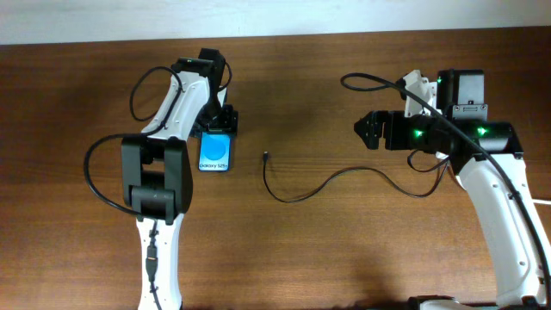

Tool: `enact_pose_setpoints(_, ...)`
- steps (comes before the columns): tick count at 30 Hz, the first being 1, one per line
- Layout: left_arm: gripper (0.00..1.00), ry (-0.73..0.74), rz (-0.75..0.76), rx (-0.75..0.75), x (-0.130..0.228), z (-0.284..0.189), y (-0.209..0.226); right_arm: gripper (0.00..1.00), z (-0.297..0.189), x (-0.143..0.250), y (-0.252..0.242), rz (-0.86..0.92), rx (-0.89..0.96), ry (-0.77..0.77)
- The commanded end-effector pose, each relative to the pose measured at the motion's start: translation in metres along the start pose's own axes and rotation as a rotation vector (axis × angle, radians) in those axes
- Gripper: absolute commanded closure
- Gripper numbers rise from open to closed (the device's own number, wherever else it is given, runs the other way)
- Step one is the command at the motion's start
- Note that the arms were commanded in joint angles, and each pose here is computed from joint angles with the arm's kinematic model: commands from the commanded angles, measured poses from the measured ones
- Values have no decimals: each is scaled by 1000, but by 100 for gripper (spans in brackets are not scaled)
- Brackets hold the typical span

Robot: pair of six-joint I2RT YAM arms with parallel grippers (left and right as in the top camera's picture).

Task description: Plug charger to phone and switch on socket

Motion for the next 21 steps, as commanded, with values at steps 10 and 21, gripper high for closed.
enact_pose_setpoints(10,83,-76,-11,2,-16,-38,0,2,-3,-4,7,-11,-21,-11)
enact_pose_setpoints(21,100,-134,-193,46,-20,-86,-3,1,33,0,14,124,-37,72)
Point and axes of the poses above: each gripper's point midway between its finger pads, its own z axis out along the fingers, its own y axis along the line the jaws close on, x = y × z, the point moved 7 cm from there along -z, back along the fingers, and after that the axes turned 15 degrees about z, right-handed, at the moved point
